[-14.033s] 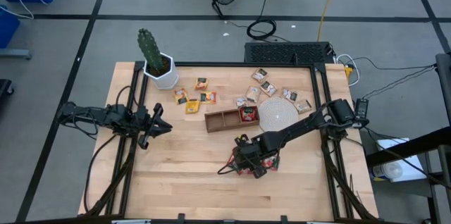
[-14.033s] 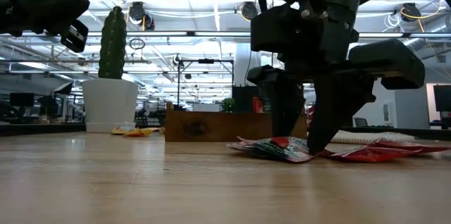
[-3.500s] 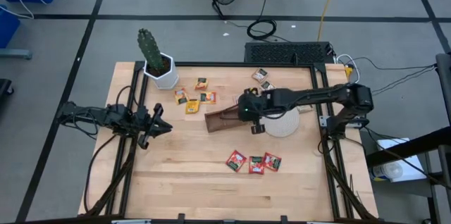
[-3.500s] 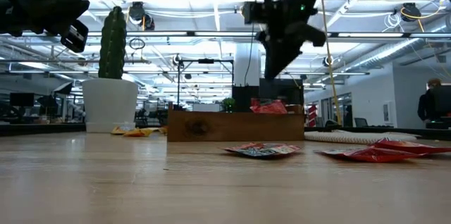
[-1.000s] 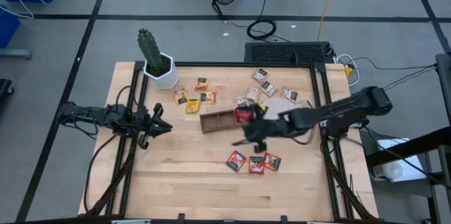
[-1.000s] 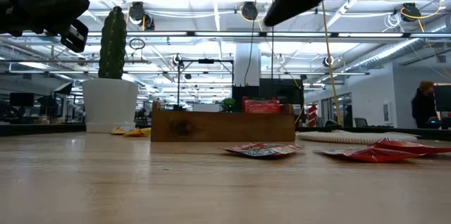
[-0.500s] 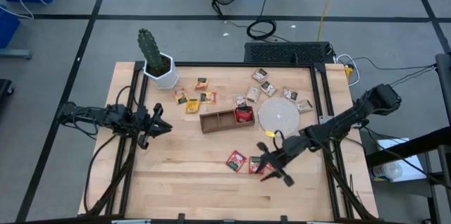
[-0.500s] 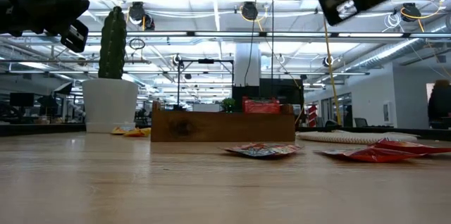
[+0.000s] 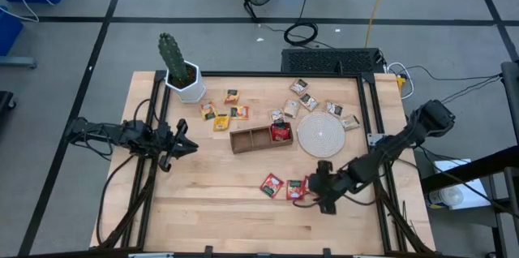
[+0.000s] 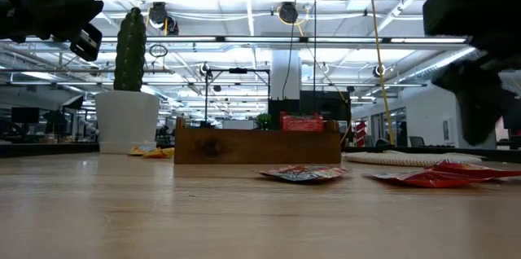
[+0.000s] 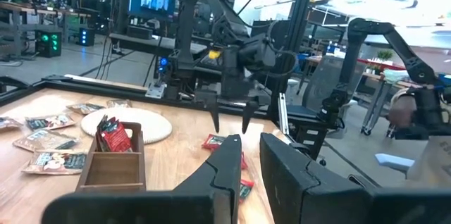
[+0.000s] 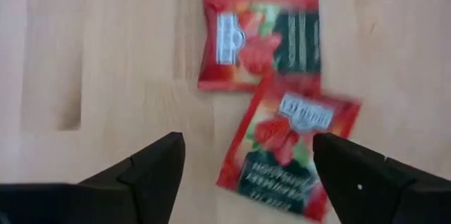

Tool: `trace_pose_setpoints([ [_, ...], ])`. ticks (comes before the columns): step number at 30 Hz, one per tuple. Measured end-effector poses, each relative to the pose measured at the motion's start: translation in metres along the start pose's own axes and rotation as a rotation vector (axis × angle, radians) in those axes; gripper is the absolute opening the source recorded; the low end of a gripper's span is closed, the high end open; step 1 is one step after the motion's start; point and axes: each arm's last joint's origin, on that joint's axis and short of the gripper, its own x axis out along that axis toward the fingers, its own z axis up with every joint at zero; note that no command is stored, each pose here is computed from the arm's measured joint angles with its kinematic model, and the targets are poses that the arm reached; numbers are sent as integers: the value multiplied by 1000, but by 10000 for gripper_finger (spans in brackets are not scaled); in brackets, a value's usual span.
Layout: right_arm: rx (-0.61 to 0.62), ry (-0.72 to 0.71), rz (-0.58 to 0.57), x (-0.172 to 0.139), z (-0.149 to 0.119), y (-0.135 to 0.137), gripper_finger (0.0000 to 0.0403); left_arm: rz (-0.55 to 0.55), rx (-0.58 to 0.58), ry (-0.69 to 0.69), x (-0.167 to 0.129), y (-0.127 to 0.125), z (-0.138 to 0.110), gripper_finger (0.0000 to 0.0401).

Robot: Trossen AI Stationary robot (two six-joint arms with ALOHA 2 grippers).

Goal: Pick & Place Tea
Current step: Put the red tea bag into the right section of the wooden organizer

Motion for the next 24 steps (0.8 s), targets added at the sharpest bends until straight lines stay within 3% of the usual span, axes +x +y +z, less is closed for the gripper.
trace_pose_setpoints([
  [4,28,3,94,8,3,7,262,-2,0,-7,0,0,1,58],
  [12,64,105,108,22,-11,3,198,-2,0,-5,0,0,0,58],
  [24,168,269,-35,22,-30,-20,146,-2,0,-6,0,0,1,58],
])
